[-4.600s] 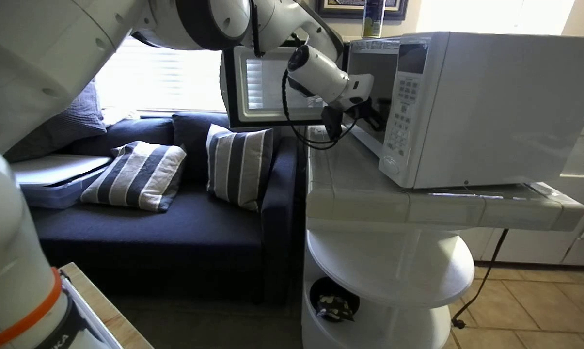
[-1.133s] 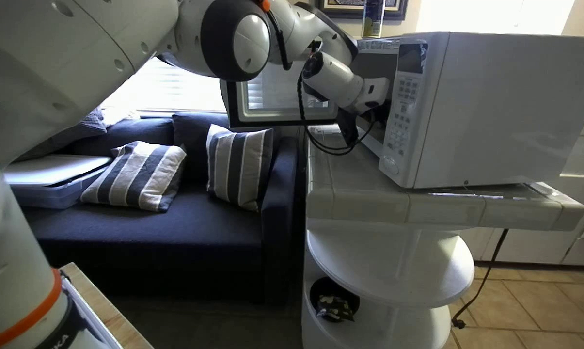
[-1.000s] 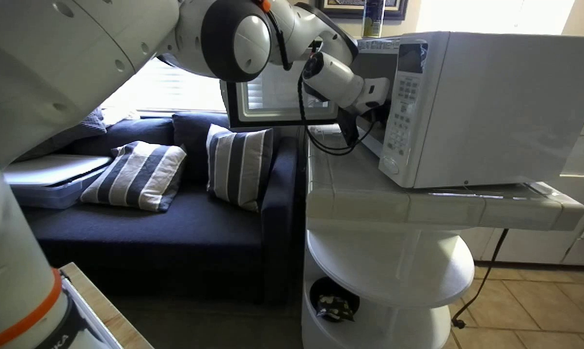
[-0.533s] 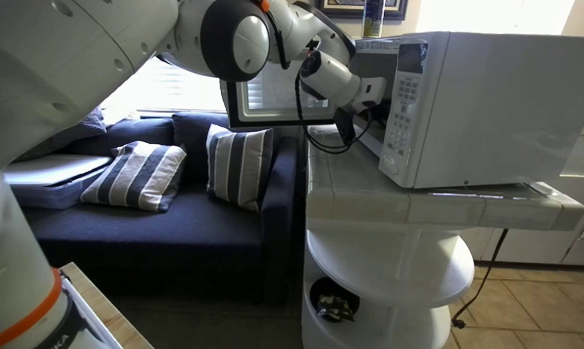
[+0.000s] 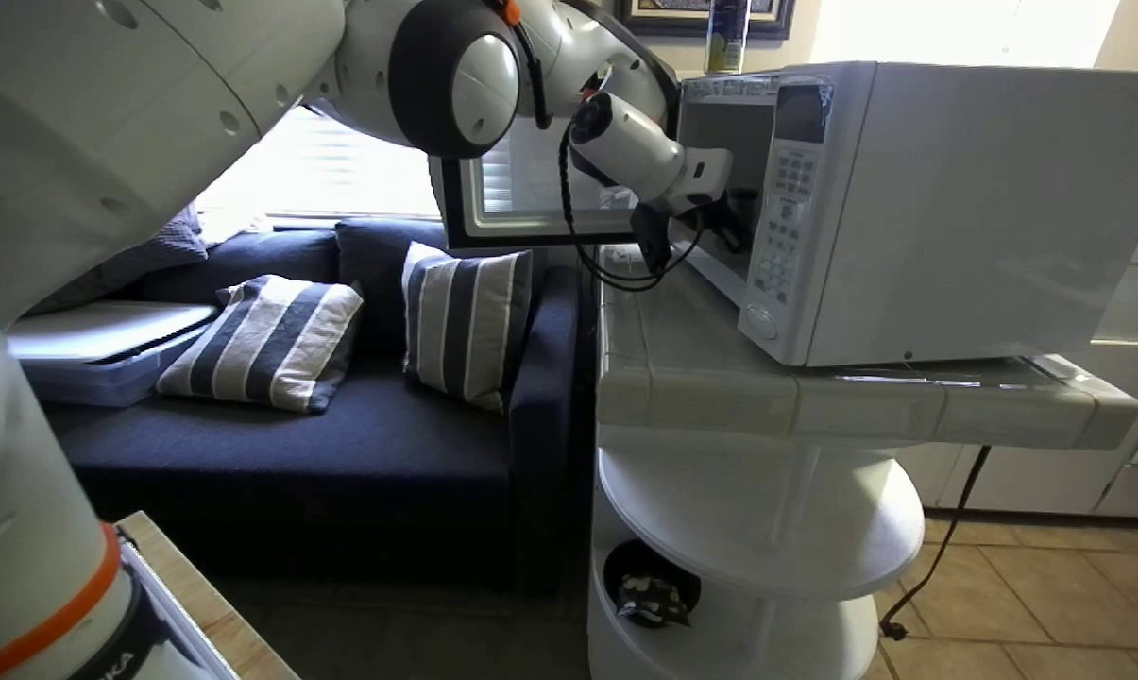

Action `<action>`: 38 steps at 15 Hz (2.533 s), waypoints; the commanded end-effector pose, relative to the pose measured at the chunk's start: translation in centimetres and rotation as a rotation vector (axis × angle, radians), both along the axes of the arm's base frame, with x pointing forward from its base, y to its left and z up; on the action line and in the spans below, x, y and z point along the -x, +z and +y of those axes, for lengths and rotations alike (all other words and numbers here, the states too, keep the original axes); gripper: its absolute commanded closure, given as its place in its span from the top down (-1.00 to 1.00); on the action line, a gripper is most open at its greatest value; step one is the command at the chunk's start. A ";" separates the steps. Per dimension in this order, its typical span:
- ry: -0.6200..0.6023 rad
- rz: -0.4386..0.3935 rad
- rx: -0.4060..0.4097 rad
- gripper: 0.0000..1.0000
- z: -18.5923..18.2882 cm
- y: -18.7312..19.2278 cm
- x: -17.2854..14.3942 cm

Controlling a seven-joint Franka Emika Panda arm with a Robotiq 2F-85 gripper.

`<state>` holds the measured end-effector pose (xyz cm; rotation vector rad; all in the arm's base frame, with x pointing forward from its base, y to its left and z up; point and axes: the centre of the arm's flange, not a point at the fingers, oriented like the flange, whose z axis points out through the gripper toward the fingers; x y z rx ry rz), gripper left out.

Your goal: Rotate the microwave plate

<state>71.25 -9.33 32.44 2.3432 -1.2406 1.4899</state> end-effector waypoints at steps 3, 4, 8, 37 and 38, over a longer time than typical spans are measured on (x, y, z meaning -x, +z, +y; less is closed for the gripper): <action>0.033 0.006 -0.057 -1.00 1.6 -0.4 -0.1; 0.033 0.004 -0.059 -1.00 1.6 -0.4 -0.1; 0.023 -0.031 -0.073 -1.00 1.6 -0.3 -0.3; -0.106 -0.186 -0.268 -1.00 3.5 0.7 -0.9; -0.116 -0.184 -0.257 -1.00 3.5 0.9 -0.7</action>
